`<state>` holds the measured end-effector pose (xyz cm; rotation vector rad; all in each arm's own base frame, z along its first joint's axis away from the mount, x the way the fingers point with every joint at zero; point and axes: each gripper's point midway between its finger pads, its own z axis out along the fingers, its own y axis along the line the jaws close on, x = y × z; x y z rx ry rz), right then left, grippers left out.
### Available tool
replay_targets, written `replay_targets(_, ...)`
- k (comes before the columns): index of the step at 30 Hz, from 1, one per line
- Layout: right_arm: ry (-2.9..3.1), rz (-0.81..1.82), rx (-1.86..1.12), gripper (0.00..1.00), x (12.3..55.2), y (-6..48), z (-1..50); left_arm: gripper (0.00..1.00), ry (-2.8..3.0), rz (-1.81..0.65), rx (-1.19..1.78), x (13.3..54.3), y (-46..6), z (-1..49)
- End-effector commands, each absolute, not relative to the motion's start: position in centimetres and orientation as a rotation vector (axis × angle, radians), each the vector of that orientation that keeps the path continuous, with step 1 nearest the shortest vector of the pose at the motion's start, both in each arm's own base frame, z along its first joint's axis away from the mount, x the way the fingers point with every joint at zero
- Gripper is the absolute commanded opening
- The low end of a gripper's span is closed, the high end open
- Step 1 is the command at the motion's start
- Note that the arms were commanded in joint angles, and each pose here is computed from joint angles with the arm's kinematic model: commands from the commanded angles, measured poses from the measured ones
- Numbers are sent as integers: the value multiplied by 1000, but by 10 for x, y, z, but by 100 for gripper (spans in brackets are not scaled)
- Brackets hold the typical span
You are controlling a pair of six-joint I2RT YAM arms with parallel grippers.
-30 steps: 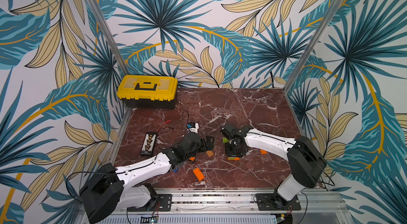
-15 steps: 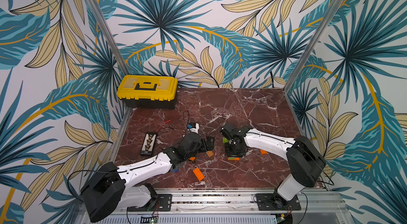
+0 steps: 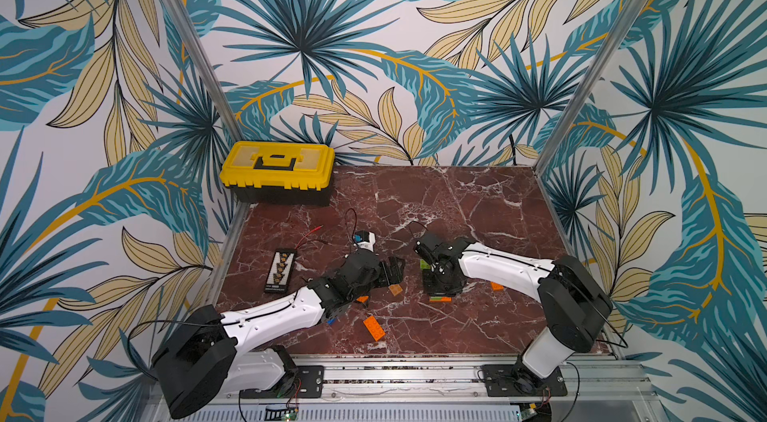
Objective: Assemble the number 5 with lego
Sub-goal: Assemble the lego brick with the lego brick.
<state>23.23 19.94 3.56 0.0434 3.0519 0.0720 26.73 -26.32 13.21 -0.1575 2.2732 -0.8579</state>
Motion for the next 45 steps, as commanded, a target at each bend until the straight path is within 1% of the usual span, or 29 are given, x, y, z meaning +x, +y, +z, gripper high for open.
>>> replay_targets(1,3086,-21,44,34,225,192,20,100,2254,-877,-161,270,-266,136)
replay_targets(5,3089,-127,23,34,222,178,17,100,2253,-872,-165,270,-264,137)
replay_targets(13,3098,-160,60,32,217,172,13,100,2250,-878,-166,271,-265,138)
replay_targets(17,3129,-249,66,31,208,162,-2,100,2250,-876,-165,270,-265,137)
replay_targets(21,3166,-275,73,30,197,157,-17,100,2250,-880,-164,271,-266,138)
replay_targets(26,3125,-220,84,31,204,161,-3,100,2250,-885,-163,271,-267,137)
replay_targets(31,3050,-135,84,47,220,171,27,100,2248,-892,-156,271,-269,139)
replay_targets(37,3015,-63,83,52,226,179,47,100,2247,-887,-157,270,-266,140)
replay_targets(40,3024,-38,88,51,224,181,47,100,2246,-889,-158,270,-266,140)
replay_targets(45,3048,-6,81,45,219,184,41,100,2250,-894,-155,270,-268,139)
